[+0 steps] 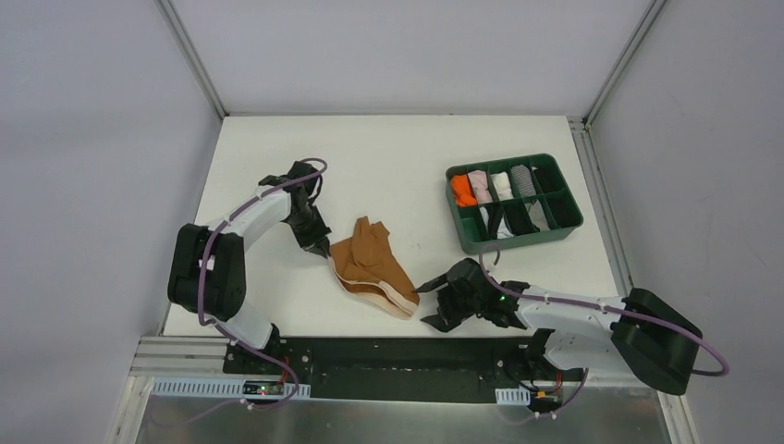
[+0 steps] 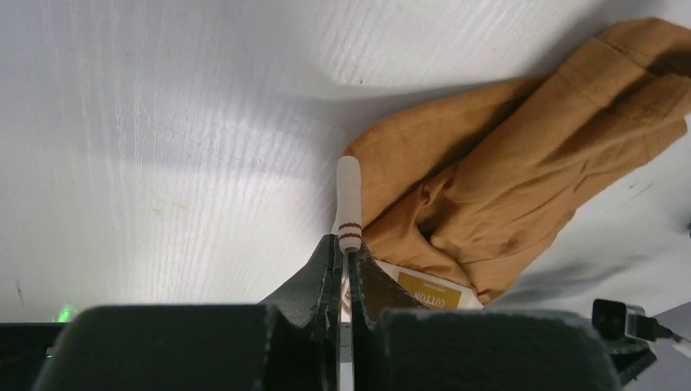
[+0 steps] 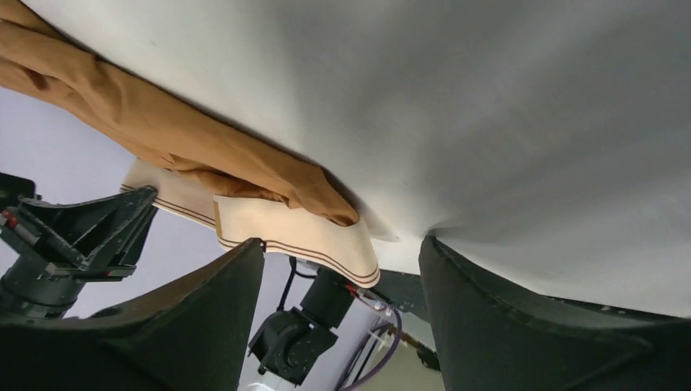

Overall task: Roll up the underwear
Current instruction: Flatten out the underwear at the center of the board.

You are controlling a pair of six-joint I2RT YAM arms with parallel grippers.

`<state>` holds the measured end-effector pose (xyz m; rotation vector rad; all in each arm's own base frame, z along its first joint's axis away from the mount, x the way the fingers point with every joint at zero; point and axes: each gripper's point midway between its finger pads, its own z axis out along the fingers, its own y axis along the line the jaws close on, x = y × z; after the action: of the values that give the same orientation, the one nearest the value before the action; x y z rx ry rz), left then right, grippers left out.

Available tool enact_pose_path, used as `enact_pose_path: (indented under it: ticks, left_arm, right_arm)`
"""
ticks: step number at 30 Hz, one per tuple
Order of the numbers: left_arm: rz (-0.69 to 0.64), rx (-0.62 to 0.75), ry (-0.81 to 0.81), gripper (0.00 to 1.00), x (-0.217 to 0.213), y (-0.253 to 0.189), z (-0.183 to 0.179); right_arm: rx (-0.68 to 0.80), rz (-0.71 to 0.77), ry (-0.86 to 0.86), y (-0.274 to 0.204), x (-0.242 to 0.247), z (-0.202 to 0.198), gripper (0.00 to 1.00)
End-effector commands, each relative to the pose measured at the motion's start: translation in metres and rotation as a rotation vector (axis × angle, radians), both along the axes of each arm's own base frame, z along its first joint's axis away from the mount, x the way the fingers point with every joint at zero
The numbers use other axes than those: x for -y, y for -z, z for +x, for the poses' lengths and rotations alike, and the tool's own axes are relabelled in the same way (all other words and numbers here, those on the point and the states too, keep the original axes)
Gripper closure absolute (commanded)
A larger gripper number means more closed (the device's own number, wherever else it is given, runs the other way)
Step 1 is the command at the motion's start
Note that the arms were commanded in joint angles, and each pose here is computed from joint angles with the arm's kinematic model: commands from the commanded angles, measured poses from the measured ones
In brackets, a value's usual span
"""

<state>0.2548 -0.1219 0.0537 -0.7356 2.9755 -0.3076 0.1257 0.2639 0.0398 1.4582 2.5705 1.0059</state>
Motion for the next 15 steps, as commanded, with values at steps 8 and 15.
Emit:
enact_pose_path:
  ticks: [8, 15]
  left_arm:
    - [-0.013, 0.047, -0.005, 1.00, -0.004, -0.017, -0.017]
    - [0.000, 0.089, 0.003, 1.00, -0.009, -0.032, -0.008]
  right_arm:
    - [-0.063, 0.083, 0.025, 0.015, -0.029, -0.009, 0.64]
    - [0.108, 0.049, 0.027, -0.015, -0.019, 0.018, 1.00]
